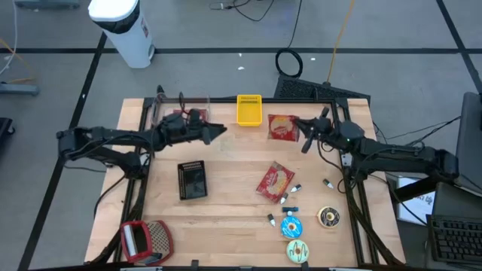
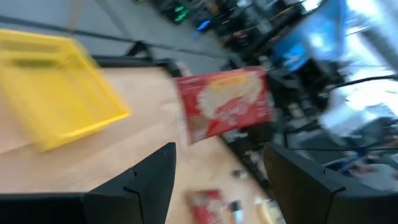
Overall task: Pick & Place Food Item
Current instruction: Put the top popcorn pack into the transparent bin
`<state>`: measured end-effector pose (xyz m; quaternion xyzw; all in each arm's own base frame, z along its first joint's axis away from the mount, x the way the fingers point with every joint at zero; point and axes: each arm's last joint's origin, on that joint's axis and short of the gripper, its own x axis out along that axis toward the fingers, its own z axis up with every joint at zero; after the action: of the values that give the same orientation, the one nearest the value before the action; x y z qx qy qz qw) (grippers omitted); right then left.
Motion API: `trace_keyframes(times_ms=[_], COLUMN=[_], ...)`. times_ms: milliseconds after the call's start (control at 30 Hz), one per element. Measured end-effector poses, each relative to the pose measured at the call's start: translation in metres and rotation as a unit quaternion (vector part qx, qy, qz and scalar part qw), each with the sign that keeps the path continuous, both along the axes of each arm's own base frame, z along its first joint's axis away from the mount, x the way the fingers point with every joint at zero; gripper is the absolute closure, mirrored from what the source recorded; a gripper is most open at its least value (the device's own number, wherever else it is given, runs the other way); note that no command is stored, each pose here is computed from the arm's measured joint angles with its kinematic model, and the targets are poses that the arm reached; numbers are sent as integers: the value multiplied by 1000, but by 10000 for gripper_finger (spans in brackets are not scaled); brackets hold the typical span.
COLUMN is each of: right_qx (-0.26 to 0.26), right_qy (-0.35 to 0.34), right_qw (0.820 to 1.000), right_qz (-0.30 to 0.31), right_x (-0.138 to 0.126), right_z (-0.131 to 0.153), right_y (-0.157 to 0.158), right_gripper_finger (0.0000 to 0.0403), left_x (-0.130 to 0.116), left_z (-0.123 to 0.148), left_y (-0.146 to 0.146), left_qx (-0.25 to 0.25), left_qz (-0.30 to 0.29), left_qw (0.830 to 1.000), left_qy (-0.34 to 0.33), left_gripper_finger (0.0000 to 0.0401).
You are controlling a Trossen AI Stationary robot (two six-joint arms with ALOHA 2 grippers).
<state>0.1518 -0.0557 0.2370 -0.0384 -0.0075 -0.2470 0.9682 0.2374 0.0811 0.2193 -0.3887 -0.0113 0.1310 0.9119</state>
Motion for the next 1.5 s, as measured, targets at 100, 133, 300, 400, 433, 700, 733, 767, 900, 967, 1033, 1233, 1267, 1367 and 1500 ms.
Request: trace_keyframes(times_ms=[100, 133, 300, 400, 433, 700, 733, 767, 900, 967, 1033, 1233, 1267, 1367, 1500], right_qx=[-6, -7, -15, -22, -26, -41, -42, -45, -50, -50, -50, -54, -54, -57, -58], right_qy=[-18, -24, -52, -70, -73, -107, -109, -111, -114, -115, -115, -113, -113, -112, -106], right_qw=[1000, 999, 997, 995, 994, 986, 985, 984, 983, 983, 983, 983, 983, 984, 985], right_qz=[16, 22, 48, 69, 78, 124, 126, 128, 134, 134, 134, 133, 132, 129, 120], right_x=[2, 2, 4, 4, 5, 5, 5, 5, 5, 5, 5, 5, 5, 5, 5], right_z=[4, 5, 10, 14, 15, 22, 22, 23, 24, 24, 24, 24, 24, 24, 23], right_y=[5, 7, 15, 20, 22, 33, 34, 35, 37, 37, 37, 37, 37, 37, 37], right_gripper_finger=[403, 403, 403, 403, 403, 403, 403, 403, 403, 403, 403, 403, 403, 403, 403], left_x=[11, 15, 34, 48, 53, 98, 103, 108, 125, 131, 135, 139, 139, 139, 139], left_z=[-5, -7, -14, -16, -16, -14, -13, -13, -11, -10, -10, -3, -2, -1, -1], left_y=[-3, -3, -2, -2, -3, -5, -6, -6, -8, -8, -8, -12, -12, -13, -14], left_qx=[8, 10, -9, -14, -14, -12, -11, -9, -2, 3, 3, 23, 23, 21, 17], left_qz=[-8, -10, -17, -25, -29, -76, -80, -83, -90, -92, -94, -110, -118, -134, -145], left_qw=[999, 999, 999, 999, 999, 996, 996, 995, 994, 994, 994, 991, 990, 988, 987], left_qy=[-32, -42, -47, -41, -40, -47, -49, -50, -56, -59, -61, -68, -70, -73, -73], left_gripper_finger=[157, 157, 157, 157, 157, 157, 157, 157, 157, 157, 157, 157, 157, 157, 157])
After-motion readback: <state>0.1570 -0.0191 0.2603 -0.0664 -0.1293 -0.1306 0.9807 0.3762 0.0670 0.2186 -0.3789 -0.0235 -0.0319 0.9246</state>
